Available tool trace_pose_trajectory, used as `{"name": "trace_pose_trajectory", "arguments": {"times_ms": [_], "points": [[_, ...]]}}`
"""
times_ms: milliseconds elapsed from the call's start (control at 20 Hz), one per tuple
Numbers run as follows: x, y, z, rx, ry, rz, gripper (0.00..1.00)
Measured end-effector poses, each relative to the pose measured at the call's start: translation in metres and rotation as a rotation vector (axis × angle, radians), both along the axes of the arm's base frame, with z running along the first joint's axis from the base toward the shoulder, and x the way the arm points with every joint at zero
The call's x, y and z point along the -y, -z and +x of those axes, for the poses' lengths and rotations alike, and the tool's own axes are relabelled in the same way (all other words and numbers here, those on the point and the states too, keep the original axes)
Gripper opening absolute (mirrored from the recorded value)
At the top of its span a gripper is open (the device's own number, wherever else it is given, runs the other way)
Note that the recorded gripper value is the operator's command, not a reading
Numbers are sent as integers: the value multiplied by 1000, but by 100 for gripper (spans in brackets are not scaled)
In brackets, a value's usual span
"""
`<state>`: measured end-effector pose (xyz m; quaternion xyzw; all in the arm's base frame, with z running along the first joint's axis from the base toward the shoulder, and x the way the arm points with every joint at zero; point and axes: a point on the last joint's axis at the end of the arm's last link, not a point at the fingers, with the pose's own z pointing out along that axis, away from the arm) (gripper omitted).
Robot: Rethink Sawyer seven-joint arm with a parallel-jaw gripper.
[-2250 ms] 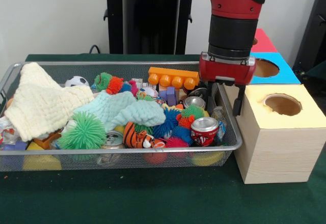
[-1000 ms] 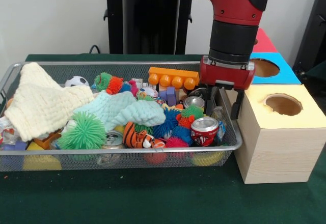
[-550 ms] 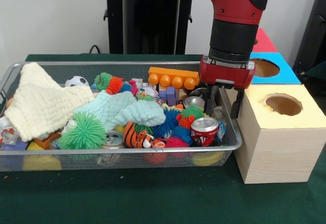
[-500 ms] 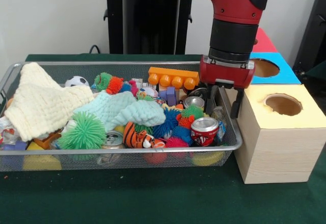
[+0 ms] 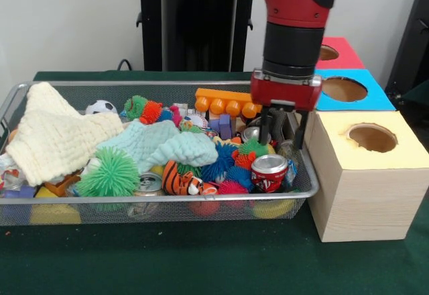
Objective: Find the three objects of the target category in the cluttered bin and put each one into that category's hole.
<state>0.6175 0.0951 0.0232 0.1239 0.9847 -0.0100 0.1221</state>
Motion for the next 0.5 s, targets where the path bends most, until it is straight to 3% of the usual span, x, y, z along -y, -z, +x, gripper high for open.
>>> {"name": "trace_pose_trajectory", "arguments": {"times_ms": [200,500], "points": [[39,0,-7,-4,38,21,100],[54,1,-9,-5,51,12,100]]}}
